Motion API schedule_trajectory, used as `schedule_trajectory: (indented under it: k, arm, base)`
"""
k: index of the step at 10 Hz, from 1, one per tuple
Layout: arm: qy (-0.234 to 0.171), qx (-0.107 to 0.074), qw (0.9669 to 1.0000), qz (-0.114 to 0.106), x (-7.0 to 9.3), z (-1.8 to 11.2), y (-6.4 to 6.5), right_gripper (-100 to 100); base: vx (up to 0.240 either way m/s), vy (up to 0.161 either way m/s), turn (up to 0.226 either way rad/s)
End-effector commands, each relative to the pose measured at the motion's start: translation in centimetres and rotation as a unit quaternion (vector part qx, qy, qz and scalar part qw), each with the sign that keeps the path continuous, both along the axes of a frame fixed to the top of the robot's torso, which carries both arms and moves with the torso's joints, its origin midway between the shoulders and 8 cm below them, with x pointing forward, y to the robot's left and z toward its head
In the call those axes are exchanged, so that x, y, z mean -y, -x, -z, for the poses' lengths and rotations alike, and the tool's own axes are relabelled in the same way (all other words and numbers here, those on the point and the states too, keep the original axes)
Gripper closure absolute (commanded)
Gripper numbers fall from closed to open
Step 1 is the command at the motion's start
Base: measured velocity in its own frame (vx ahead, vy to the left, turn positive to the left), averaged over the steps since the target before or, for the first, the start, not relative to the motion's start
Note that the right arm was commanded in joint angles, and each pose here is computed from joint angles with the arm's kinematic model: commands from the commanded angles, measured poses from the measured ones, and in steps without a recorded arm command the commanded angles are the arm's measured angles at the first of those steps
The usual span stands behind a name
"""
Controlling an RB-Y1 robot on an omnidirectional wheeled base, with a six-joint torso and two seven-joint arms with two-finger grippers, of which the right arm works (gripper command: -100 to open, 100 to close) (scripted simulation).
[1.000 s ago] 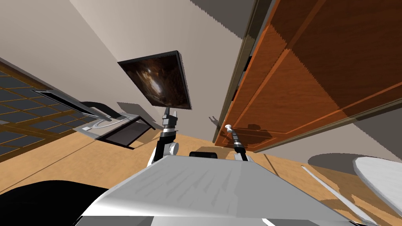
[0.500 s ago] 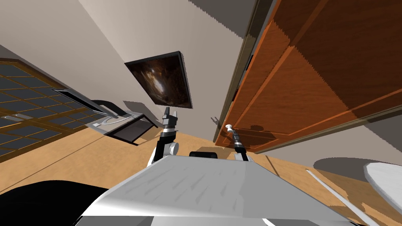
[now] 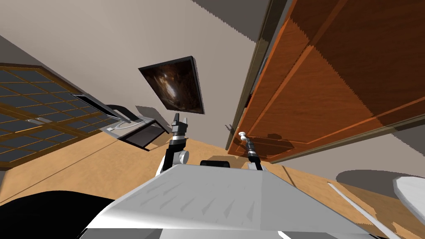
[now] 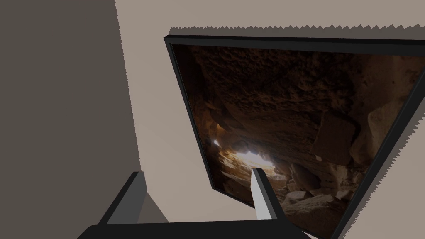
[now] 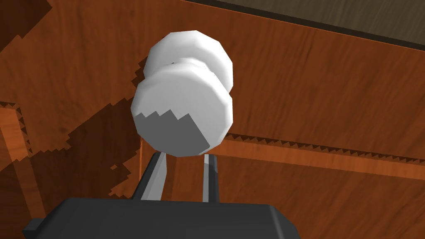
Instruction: Pull the door open
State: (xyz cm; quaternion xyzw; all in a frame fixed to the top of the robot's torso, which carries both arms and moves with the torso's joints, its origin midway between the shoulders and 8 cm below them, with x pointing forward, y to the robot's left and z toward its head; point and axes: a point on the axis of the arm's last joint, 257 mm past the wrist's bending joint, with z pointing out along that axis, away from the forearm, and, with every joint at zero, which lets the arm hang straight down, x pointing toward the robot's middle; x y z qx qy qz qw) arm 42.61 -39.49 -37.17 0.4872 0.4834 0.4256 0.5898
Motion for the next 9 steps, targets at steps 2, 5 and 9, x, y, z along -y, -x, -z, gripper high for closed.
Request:
schedule_trajectory:
  k: [2, 5, 9]
  arm:
    - [-0.035, 0.014, 0.9991, -0.018, -2.1, -0.54, -1.11, 100]
    - [-0.086, 0.022, 0.996, -0.014, -1.68, -0.48, -1.09, 100]
    - [-0.139, 0.031, 0.9898, -0.01, -1.23, -0.4, -1.06, 100]
  base:
    - [-0.035, -0.011, 0.053]
    - [-0.047, -0.018, 0.071]
    - [-0.039, -0.018, 0.064]
